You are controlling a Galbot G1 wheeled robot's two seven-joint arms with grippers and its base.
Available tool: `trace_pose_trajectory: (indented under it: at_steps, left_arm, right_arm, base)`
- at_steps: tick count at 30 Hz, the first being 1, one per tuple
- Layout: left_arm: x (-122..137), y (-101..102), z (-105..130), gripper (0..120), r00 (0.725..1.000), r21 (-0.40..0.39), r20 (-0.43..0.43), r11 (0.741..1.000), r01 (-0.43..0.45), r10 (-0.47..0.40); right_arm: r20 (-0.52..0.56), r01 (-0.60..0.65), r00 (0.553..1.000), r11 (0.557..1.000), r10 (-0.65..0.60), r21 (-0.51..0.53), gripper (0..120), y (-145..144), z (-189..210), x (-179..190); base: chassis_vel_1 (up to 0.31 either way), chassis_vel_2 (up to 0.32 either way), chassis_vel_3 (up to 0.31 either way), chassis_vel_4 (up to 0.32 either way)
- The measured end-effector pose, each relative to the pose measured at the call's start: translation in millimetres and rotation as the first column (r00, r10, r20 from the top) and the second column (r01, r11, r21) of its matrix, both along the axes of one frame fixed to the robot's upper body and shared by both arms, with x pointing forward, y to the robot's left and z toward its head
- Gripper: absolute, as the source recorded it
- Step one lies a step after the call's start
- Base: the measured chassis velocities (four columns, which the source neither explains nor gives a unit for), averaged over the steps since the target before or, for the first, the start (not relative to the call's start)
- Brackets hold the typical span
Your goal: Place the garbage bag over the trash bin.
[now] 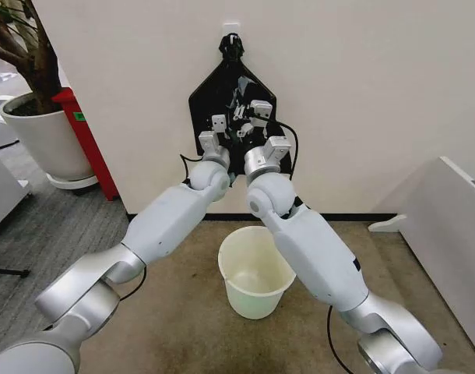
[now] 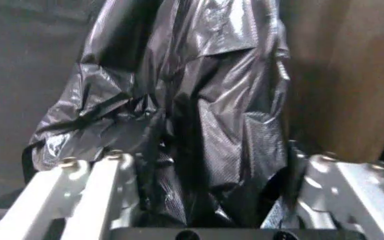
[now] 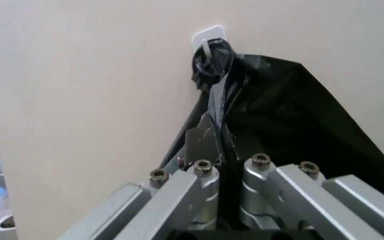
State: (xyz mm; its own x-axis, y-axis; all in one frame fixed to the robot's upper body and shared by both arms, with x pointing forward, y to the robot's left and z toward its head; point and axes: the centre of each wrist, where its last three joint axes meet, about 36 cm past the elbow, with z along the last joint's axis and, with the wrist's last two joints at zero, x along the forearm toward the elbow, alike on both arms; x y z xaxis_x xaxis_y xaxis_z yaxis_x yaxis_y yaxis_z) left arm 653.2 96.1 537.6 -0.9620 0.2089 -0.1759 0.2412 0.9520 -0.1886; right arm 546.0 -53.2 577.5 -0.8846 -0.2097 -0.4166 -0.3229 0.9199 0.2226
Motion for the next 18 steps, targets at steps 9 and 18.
trace_pose_trajectory:
  at_steps: [9, 18]
  left_arm:
    - [-26.9, 12.1, 14.4, 18, 0.999, -0.043, 0.031, 0.999, -0.011, 0.012]
    - [-52.1, 47.5, 25.0, 0, 0.996, -0.087, 0.057, 0.994, -0.06, 0.065]
  right_arm:
    - [-0.009, 0.011, 1.0, 1.0, -0.011, -0.001, 0, 0.4, -3.5, 4.6]
    - [-0.017, -0.002, 1.0, 1.0, 0.002, -0.005, 0, 8.8, -8.1, 1.9]
  base:
    - [0.0, 0.0, 0.0, 0.0]
    - [0.0, 0.0, 0.0, 0.0]
